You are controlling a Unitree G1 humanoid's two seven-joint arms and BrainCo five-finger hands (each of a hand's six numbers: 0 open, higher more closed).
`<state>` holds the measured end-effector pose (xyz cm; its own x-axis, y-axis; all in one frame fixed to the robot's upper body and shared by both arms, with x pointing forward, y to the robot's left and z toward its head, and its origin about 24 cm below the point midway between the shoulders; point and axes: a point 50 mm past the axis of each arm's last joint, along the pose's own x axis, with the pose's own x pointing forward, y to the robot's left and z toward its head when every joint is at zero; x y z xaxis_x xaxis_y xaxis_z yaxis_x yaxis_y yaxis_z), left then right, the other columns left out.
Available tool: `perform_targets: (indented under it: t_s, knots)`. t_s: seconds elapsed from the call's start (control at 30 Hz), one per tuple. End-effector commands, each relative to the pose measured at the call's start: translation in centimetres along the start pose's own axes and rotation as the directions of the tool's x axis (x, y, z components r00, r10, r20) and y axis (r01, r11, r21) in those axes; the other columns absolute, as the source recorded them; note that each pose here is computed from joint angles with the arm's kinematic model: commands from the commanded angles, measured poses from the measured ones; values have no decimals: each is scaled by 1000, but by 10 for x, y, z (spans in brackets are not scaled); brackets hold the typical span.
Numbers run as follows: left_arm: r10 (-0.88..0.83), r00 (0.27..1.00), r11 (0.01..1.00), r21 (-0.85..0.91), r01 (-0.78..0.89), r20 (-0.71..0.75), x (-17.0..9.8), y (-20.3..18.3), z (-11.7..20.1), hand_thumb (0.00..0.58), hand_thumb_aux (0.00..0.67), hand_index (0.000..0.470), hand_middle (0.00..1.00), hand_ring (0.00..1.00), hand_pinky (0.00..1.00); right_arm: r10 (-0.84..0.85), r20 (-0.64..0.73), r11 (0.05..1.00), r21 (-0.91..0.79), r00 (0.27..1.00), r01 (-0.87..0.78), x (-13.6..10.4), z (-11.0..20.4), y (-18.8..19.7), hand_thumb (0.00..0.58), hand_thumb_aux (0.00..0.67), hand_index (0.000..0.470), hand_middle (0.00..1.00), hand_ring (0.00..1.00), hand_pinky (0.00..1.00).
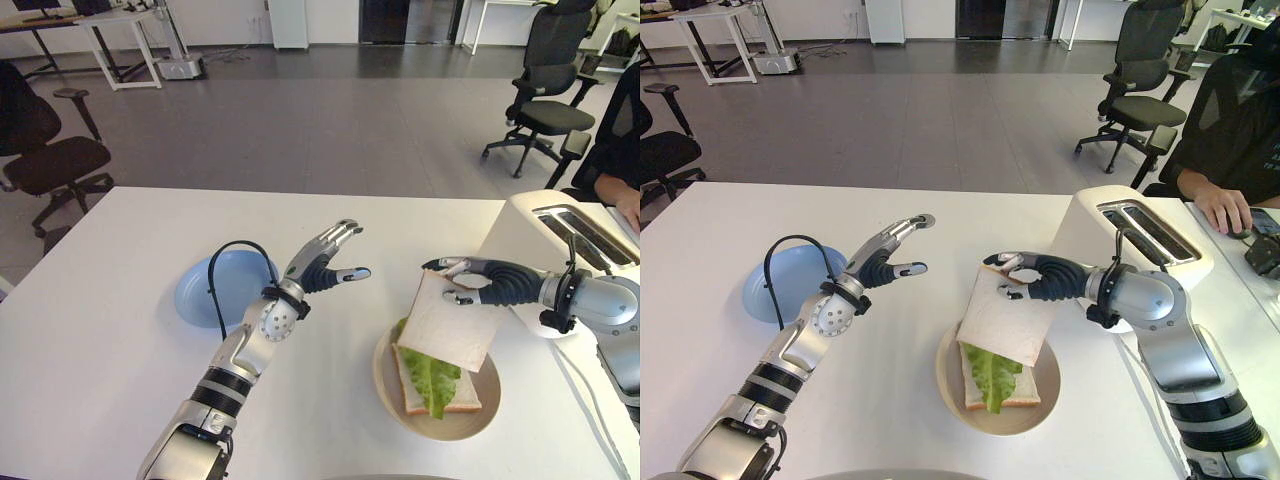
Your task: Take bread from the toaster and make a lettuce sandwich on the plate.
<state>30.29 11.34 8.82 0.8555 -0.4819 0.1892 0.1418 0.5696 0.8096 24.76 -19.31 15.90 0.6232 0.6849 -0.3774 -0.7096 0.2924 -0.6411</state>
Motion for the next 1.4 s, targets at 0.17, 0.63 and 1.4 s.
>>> perform_targets:
  t_s: [0.17, 0.63, 1.4]
  knots:
    - [-15, 1000, 1000, 4, 15, -7, -1, -3, 0, 0, 0, 0, 0, 0, 0, 178, 31, 979, 96, 983, -181, 19, -7, 30, 580, 670, 470, 0, 0, 0]
    - [-33, 874, 967, -206, 151, 484, -14, 10, 71, 0, 0, 0, 0, 0, 0, 228, -130, 965, 159, 965, -207, 50, -66, 52, 580, 670, 470, 0, 0, 0]
    - [-702, 496, 440, -237, 866, 510, -57, -140, 56, 0, 0, 0, 0, 0, 0, 153, -87, 973, 189, 984, -134, 52, -64, 43, 580, 670, 470, 0, 0, 0]
